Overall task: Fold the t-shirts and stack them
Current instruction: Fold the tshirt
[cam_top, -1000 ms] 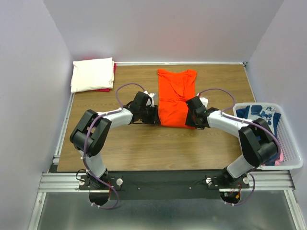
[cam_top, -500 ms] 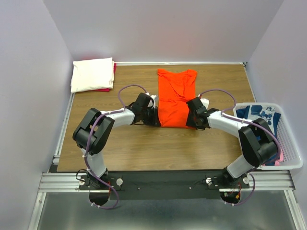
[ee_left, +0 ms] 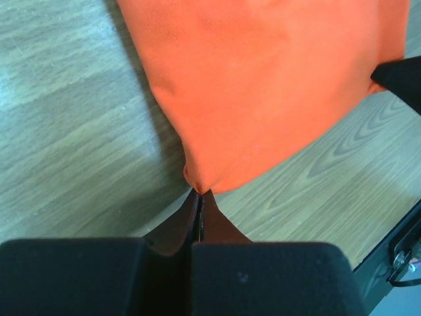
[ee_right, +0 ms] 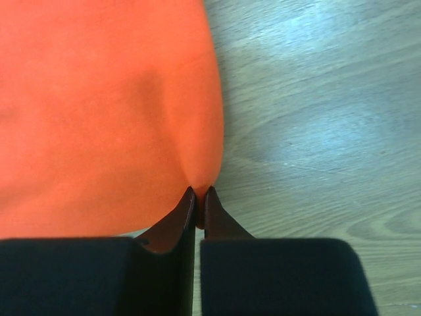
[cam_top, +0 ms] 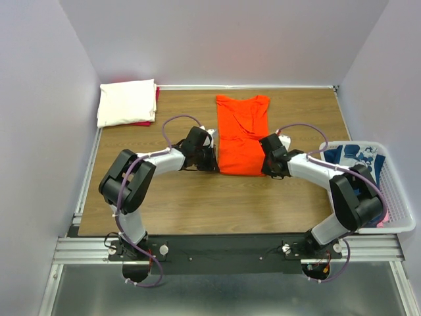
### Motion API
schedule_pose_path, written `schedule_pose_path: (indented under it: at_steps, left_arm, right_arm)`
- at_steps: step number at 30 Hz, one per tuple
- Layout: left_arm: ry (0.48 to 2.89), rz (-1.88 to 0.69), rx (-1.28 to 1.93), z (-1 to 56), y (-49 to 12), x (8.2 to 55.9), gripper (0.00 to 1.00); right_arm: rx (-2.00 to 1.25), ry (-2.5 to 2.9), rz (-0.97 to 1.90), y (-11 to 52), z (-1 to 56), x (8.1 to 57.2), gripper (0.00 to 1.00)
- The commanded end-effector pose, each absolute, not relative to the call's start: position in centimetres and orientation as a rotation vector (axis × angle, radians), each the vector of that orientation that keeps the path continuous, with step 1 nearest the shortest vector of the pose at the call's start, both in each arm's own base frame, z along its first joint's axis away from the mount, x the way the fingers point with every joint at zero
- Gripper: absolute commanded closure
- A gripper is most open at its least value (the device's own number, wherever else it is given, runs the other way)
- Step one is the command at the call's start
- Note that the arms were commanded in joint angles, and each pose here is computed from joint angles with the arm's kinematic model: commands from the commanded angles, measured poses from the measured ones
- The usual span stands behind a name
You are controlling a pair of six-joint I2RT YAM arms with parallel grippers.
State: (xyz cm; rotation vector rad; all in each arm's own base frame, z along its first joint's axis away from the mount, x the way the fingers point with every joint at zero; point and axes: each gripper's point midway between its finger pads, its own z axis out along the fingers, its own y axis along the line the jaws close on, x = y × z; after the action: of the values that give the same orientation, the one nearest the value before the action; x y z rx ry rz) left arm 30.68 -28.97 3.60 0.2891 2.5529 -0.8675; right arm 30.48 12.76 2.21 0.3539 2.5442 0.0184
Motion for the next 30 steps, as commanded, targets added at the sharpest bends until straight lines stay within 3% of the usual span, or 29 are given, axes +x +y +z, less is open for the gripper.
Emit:
schedule_pose_path:
  at_steps: [1,8,9,11,12,13,15,16,23,30]
  left_arm:
    - [2.518,-0.801,0.296,5.6,-27.8,31.4,1.00]
    - [2.515,-0.864,0.358,6.5,-28.1,30.3,1.00]
    - [2.521,-0.879,0.373,6.4,-28.3,30.0,0.97]
    - [2.523,-0.877,0.393,6.3,-28.2,29.8,0.81]
    - [2.519,-0.880,0.399,6.4,-28.1,29.7,0.73]
    - [2.514,-0.882,0.404,6.5,-28.0,29.5,0.65]
    - [2.494,-0.872,0.401,7.2,-27.8,29.5,0.59]
    - [2.496,-0.847,0.389,7.3,-27.4,29.6,0.57]
    - [2.471,-0.820,0.341,8.2,-27.3,31.1,0.57]
    - [2.416,-0.866,0.314,9.6,-29.6,34.7,0.69]
  right_arm:
    - [0.342,2.536,-0.031,11.1,2.7,29.7,0.91]
    - [0.261,2.603,0.059,12.3,2.6,28.5,0.92]
    - [0.253,2.611,0.061,12.3,2.5,28.4,0.86]
    - [0.255,2.603,0.055,12.2,2.9,28.3,0.74]
    - [0.255,2.601,0.050,12.0,3.0,28.2,0.57]
    - [0.256,2.597,0.048,11.9,3.2,28.2,0.50]
    - [0.271,2.579,0.036,11.5,4.0,27.9,0.37]
    - [0.283,2.568,0.028,11.3,4.3,27.9,0.35]
    - [0.381,2.537,-0.015,10.3,4.8,28.8,0.37]
    - [0.371,2.518,0.047,12.3,6.1,32.4,0.41]
